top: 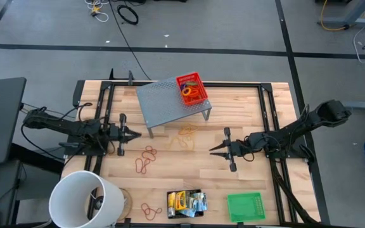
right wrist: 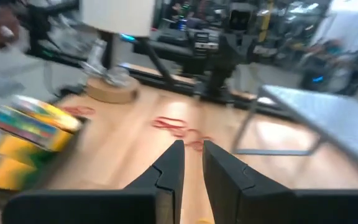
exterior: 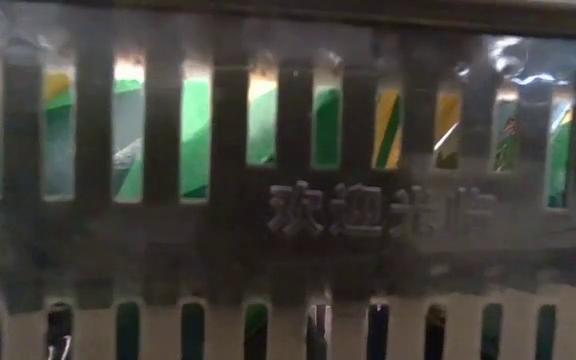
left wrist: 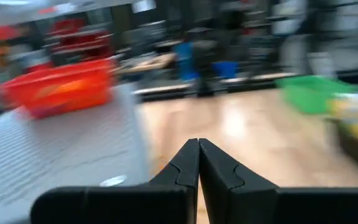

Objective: Pick & Place Office Desk Supplies
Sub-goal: Put the black bin on the shelf

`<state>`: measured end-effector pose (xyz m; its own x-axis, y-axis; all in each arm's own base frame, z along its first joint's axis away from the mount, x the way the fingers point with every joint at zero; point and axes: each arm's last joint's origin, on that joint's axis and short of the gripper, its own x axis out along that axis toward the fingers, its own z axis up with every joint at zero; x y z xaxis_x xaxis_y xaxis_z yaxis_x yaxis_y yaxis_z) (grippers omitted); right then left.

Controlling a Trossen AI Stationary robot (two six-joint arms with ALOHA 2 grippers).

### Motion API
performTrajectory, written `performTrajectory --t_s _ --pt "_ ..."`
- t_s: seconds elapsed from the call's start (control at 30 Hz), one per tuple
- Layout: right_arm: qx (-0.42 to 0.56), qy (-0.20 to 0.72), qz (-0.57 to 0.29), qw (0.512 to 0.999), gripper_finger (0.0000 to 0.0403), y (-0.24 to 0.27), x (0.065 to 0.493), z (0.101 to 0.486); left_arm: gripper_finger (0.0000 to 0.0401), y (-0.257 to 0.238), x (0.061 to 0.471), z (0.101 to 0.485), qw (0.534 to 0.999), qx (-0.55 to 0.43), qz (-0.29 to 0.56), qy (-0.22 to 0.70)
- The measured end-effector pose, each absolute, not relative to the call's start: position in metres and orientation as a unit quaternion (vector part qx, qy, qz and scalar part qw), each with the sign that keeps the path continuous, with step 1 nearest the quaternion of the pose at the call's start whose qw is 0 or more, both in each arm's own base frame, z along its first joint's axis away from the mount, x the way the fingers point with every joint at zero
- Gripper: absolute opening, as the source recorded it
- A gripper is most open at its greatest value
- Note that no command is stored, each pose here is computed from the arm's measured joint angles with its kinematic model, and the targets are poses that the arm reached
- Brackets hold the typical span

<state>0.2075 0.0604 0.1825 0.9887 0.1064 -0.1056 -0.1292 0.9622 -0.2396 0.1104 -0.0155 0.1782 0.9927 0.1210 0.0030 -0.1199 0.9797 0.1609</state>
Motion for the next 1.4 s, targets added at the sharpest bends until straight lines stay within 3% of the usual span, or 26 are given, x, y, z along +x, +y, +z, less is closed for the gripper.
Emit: performTrajectory --t_s 0.1,0.2,0.67,1.4 --pt "-0.126 0.047 0.01 0.991 0.0064 0.0576 0.2078 0.1833 0.0014 -0.0113 0.1096 0.1766 0.989 0.069 0.132 0.015" --pt "-0.09 0.05 -0.02 0.995 0.0064 0.0559 0.2078 0.1834 0.0013 -0.0106 0.1093 0.1752 0.984 0.096 0.145 0.027" --pt "-0.071 0.044 -0.068 0.994 0.0064 0.0533 0.2079 0.185 0.0014 -0.0204 0.1105 0.1747 0.995 0.097 -0.025 0.014" --pt "-0.072 0.044 -0.067 0.994 0.0064 0.0534 0.2079 0.185 0.0014 -0.0193 0.1105 0.1793 0.99 0.139 -0.005 -0.006"
